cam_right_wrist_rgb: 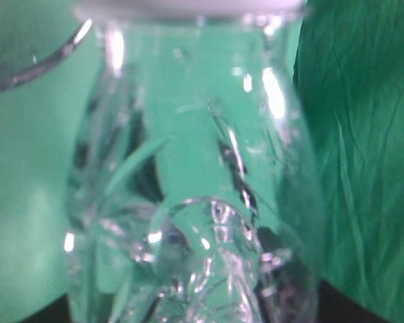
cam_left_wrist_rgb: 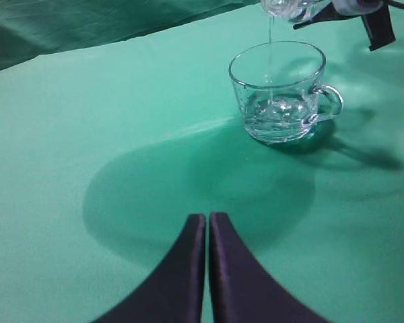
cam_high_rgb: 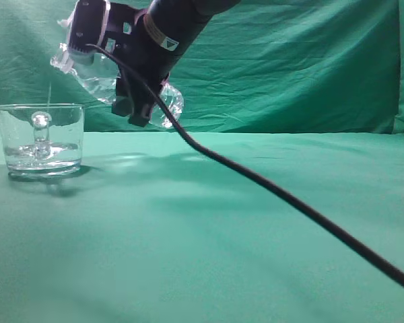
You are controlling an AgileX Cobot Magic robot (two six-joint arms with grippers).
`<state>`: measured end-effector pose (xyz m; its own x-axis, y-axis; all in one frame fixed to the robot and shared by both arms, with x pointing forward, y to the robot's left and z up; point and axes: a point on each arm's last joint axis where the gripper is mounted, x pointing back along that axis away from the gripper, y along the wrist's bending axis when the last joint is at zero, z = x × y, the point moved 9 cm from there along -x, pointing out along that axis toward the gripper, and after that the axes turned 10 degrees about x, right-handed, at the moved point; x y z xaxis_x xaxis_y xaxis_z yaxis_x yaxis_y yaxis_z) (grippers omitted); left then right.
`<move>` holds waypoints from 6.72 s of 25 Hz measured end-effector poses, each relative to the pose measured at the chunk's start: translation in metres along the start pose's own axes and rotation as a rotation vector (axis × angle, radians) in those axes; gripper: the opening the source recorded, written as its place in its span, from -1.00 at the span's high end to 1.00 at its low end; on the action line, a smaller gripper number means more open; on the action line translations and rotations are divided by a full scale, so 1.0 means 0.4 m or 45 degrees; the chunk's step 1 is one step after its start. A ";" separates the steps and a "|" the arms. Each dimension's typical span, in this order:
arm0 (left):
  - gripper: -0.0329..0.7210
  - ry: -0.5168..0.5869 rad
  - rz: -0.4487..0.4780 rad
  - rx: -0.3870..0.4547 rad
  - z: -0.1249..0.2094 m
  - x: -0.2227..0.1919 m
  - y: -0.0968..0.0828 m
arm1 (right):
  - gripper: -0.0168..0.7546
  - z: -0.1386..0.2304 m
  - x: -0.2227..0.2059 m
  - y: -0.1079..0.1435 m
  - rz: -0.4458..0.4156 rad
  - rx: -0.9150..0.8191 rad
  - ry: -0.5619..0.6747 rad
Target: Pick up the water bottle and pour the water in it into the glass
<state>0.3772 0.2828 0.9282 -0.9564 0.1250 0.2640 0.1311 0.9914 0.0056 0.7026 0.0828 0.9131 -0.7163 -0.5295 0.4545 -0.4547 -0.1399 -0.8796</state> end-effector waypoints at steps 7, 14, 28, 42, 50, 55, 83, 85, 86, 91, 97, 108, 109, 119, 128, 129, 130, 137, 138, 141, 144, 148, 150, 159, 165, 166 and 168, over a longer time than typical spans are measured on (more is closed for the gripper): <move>0.91 0.000 0.000 0.000 0.000 0.000 0.000 | 0.14 -0.009 0.007 -0.011 0.004 -0.480 -0.022; 0.91 0.000 0.000 0.000 0.000 0.000 0.000 | 0.14 -0.034 0.114 -0.163 0.124 -1.115 -0.117; 0.91 0.000 0.000 0.000 0.000 0.000 0.000 | 0.14 0.002 0.459 -0.172 0.123 -1.381 -0.148; 0.91 0.000 0.000 0.000 0.000 0.000 0.000 | 0.14 0.203 0.726 -0.081 0.229 -1.480 -0.048; 0.91 0.000 0.000 0.000 0.000 0.000 0.000 | 0.14 0.263 0.775 0.005 0.222 -1.505 0.043; 0.91 0.000 0.000 0.000 0.000 0.000 0.000 | 0.14 0.267 0.776 0.005 0.229 -1.479 0.054; 0.91 0.000 0.000 0.000 0.000 0.000 0.000 | 0.14 0.306 0.615 0.197 0.290 -1.647 -0.036; 0.91 0.000 0.000 0.000 0.000 0.000 0.000 | 0.14 0.305 0.592 0.204 0.303 -1.649 -0.075; 0.91 0.000 0.000 0.000 0.000 0.000 0.000 | 0.14 0.307 0.580 0.213 0.299 -1.647 -0.081; 0.91 0.000 0.000 0.000 0.000 0.000 0.000 | 0.14 0.322 0.526 0.252 0.329 -1.595 -0.099; 0.91 0.000 0.000 0.000 0.000 0.000 0.000 | 0.14 0.347 0.466 0.282 0.326 -1.617 -0.070; 0.91 0.000 0.000 0.000 0.000 0.000 0.000 | 0.14 0.346 0.443 0.304 0.327 -1.592 -0.100; 0.91 0.000 0.000 0.000 0.000 0.000 0.000 | 0.14 0.346 0.441 0.301 0.334 -1.589 -0.108; 0.91 0.000 0.000 0.000 0.000 0.000 0.000 | 0.14 0.346 0.438 0.302 0.338 -1.606 -0.116; 0.91 0.000 0.000 0.000 0.000 0.000 0.000 | -0.71 0.340 0.451 0.279 0.340 -1.626 -0.130; 0.91 0.000 0.000 0.000 0.000 0.000 0.000 | -0.71 0.339 0.455 0.272 0.344 -1.640 -0.135; 0.91 0.000 0.000 0.000 0.000 0.000 0.000 | -0.71 0.337 0.462 0.269 0.345 -1.660 -0.137; 0.91 0.000 0.000 0.000 0.000 0.000 0.000 | -0.79 0.319 0.549 0.237 0.354 -1.664 -0.118; 0.91 0.000 0.000 0.000 0.000 0.000 0.000 | -0.79 0.317 0.564 0.234 0.349 -1.660 -0.104; 0.91 0.000 0.000 0.000 0.000 0.000 0.000 | -0.79 0.306 0.606 0.212 0.338 -1.640 -0.086; 0.91 0.000 0.000 0.000 0.000 0.000 0.000 | -0.79 0.289 0.658 0.190 0.309 -1.617 -0.069; 0.91 0.000 0.000 0.000 0.000 0.000 0.000 | -0.35 0.263 0.742 0.148 0.320 -1.596 -0.080; 0.91 0.000 0.000 0.000 0.000 0.000 0.000 | -0.11 0.258 0.784 0.134 0.340 -1.587 -0.070; 0.91 0.000 0.000 0.000 0.000 0.000 0.000 | 0.96 0.243 0.973 0.066 0.565 -1.571 -0.107; 0.91 0.000 0.000 0.000 0.000 0.000 0.000 | 0.96 0.254 1.066 0.071 0.679 -1.770 -0.116; 0.91 0.000 0.000 0.000 0.000 0.000 0.000 | 0.96 0.254 1.079 0.071 0.697 -1.775 -0.118; 0.91 0.000 0.000 0.000 0.000 0.000 0.000 | 0.96 0.256 1.100 0.077 0.723 -1.782 -0.117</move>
<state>0.3772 0.2828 0.9282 -0.9564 0.1250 0.2640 0.1311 0.9914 0.0056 0.4276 -0.2400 1.0716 -0.9542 -0.2942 0.0537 -0.2974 0.9524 -0.0668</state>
